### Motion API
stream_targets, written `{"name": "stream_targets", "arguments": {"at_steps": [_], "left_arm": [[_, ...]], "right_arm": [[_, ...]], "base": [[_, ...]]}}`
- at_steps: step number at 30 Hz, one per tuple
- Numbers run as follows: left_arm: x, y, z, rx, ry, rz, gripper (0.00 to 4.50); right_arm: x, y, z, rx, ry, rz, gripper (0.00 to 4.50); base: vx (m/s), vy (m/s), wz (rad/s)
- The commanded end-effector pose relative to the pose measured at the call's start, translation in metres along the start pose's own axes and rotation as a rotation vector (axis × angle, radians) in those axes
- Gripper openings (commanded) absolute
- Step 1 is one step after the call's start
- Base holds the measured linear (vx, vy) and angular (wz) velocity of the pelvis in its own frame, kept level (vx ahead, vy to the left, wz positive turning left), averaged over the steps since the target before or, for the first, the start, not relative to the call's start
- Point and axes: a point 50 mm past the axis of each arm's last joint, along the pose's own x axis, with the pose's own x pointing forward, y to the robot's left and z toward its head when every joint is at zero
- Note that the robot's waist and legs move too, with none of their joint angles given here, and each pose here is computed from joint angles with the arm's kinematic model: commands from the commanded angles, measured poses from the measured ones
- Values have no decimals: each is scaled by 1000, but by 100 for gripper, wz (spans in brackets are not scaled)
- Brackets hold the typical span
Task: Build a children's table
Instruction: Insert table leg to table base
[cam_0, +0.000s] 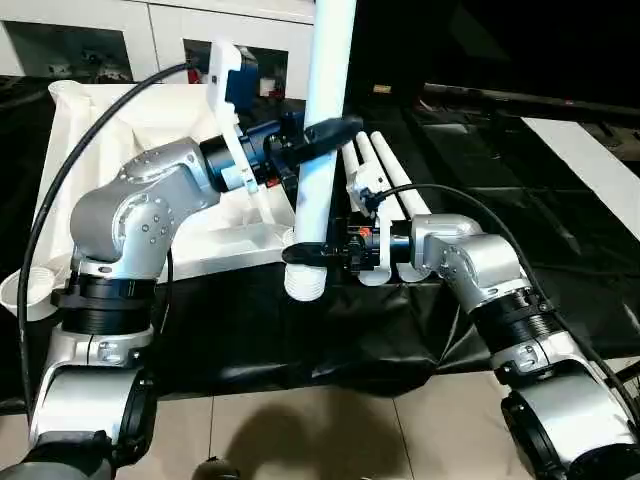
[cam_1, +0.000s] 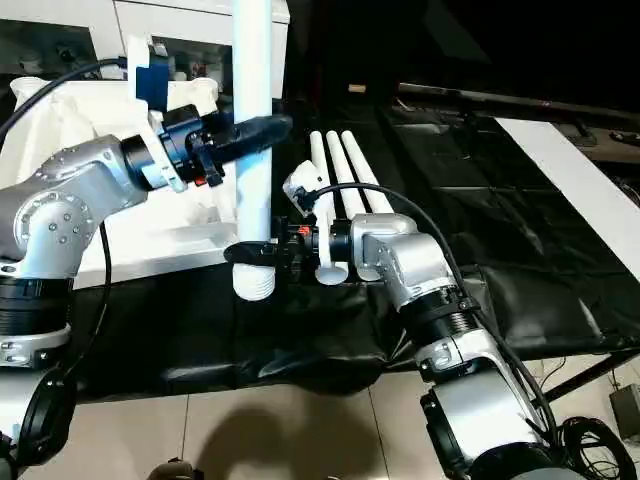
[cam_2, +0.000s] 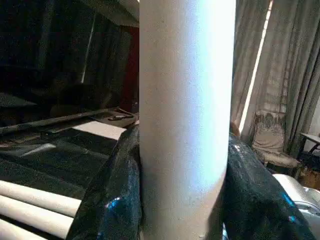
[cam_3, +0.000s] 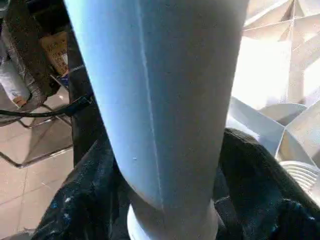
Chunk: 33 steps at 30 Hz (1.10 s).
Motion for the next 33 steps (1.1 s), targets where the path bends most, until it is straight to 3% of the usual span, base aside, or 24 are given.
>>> {"name": "stream_targets", "arguments": {"at_steps": [1,7,28,29,33], "left_arm": [[6,-6,5,24,-4,-36,173],[7,-5,8,24,-16,-37,173],[7,-6,11,31,-20,-52,173],[7,-6,11,31,-20,-51,173],[7,-6,12,32,-19,-51,173]], "right_arm": [[-3,-2,6,-4,-8,-4,251],[-2,-1,4,4,-10,5,196],[0,-3,2,32,-27,-10,191],[1,-3,2,38,-28,-7,247],[1,-5,2,13,-18,-34,278]], "base": [[0,0,0],[0,0,0],[0,0,0],[0,0,0],[0,0,0]]}}
